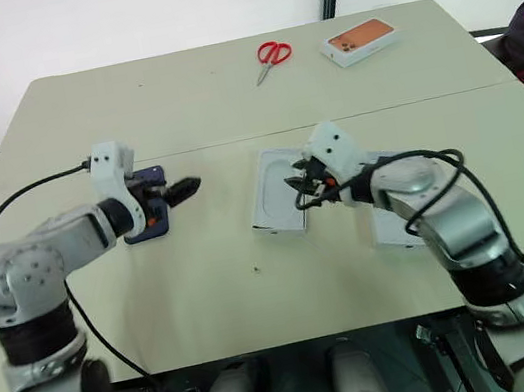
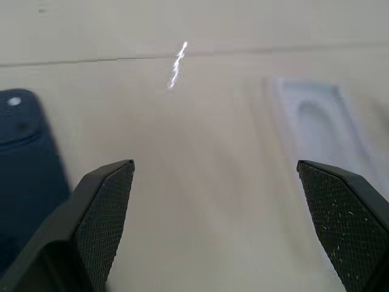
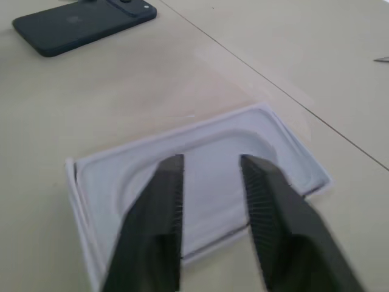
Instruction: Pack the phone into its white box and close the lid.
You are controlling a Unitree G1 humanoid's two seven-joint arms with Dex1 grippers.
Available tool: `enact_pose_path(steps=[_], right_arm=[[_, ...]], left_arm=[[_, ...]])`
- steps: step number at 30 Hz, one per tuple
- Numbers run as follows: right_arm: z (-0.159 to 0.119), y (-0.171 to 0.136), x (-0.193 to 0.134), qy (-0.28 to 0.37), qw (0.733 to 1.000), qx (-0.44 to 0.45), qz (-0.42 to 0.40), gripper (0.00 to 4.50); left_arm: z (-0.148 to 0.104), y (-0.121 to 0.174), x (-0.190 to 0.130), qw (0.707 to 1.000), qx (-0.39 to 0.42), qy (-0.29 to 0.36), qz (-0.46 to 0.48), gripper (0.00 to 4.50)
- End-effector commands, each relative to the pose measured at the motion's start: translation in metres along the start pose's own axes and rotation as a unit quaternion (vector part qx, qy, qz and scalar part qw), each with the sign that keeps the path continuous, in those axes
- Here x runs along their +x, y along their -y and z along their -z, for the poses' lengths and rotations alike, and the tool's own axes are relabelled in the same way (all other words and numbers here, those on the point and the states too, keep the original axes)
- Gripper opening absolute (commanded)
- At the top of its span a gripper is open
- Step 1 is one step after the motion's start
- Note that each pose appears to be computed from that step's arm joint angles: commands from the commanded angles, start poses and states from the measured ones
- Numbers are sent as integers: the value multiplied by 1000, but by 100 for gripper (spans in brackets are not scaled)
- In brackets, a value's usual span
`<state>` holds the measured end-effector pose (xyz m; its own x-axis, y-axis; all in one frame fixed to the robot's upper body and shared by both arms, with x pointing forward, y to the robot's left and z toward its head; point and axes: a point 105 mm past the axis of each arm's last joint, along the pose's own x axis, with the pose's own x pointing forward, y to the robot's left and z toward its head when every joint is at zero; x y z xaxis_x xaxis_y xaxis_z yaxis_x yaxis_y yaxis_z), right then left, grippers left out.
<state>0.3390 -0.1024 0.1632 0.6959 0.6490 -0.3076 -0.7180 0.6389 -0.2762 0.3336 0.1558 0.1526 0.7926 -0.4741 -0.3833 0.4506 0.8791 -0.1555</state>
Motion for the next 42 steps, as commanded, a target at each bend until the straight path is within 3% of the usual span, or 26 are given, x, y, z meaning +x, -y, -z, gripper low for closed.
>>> enact_pose_path(steps=[1, 7, 14, 20, 28, 36, 42], right_arm=[[-6, 14, 19, -15, 998, -13, 54, 2], [4, 27, 50, -65, 993, -26, 91, 2], [19, 35, 65, -95, 990, -5, 107, 2], [35, 41, 56, -133, 984, -33, 117, 2], [26, 35, 44, -130, 980, -119, 91, 2], [2, 6, 45, -71, 989, -130, 29, 2], [24, -26, 42, -102, 986, -123, -42, 2]], left_arm=[[-1, 1, -11, 995, 93, 26, 31, 450], [13, 11, -38, 975, 190, 57, 103, 450], [39, 26, -55, 963, 212, 35, 165, 450], [44, 26, -53, 964, 209, 35, 160, 450], [40, 25, -47, 964, 209, 41, 162, 450], [38, 24, -44, 964, 206, 46, 159, 450], [37, 18, -47, 968, 198, 50, 147, 450]])
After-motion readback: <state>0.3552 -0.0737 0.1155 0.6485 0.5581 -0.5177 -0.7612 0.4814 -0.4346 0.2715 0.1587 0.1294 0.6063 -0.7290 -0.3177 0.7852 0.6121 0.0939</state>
